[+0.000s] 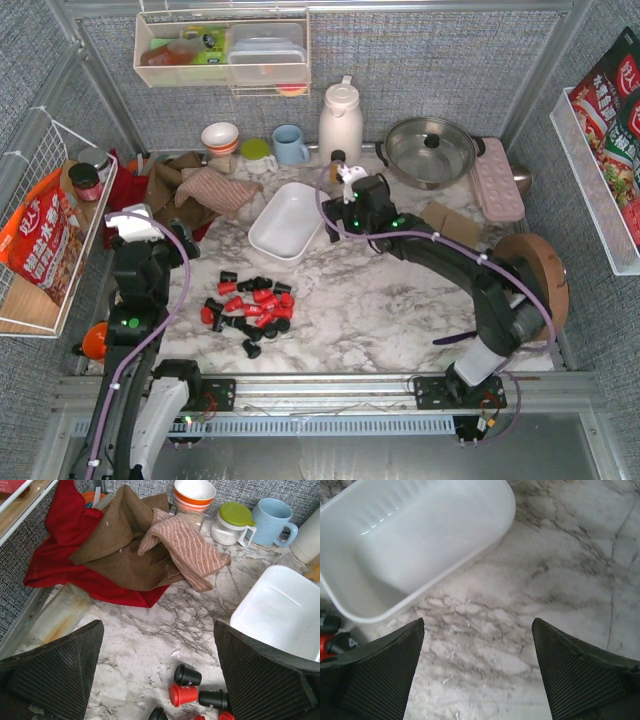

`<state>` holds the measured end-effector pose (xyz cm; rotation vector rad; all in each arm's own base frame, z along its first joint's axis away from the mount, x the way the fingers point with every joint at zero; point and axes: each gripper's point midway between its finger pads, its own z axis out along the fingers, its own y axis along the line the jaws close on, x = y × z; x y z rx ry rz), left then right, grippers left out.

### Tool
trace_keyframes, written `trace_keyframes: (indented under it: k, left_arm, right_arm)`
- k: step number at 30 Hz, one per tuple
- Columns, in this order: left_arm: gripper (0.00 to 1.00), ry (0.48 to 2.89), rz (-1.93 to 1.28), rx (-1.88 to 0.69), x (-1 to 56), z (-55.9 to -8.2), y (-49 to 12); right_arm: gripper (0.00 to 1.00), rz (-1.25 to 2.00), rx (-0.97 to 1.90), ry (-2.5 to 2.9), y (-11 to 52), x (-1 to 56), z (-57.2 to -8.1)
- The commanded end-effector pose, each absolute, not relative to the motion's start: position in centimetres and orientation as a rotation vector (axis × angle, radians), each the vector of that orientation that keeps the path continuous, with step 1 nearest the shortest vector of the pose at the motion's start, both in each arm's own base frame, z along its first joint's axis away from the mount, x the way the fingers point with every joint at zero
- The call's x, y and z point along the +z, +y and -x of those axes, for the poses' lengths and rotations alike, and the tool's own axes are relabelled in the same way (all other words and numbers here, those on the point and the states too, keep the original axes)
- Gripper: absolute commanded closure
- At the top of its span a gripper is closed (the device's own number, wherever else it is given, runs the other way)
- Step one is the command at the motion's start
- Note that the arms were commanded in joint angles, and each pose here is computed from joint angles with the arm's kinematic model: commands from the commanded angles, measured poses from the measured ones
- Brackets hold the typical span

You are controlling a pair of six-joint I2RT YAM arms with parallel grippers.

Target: Mix the coffee capsules in the storage basket

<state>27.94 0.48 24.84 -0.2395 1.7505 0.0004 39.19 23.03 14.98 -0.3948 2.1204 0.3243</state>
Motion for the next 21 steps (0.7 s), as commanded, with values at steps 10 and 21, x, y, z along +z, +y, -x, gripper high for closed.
trace_keyframes:
  k: [10,21]
  left_arm:
    - [0.01,1.736,0.233,-0.015,25.5,-28.2,0.2]
    - [0.01,1.748,0.217,-0.038,25.1,-28.4,-0.2]
  right_arm:
    - [0.11,0.468,0.202,2.126,26.2,12.0,-46.9]
    - [0.1,0.175,0.057,2.111,24.8,12.2,-50.8]
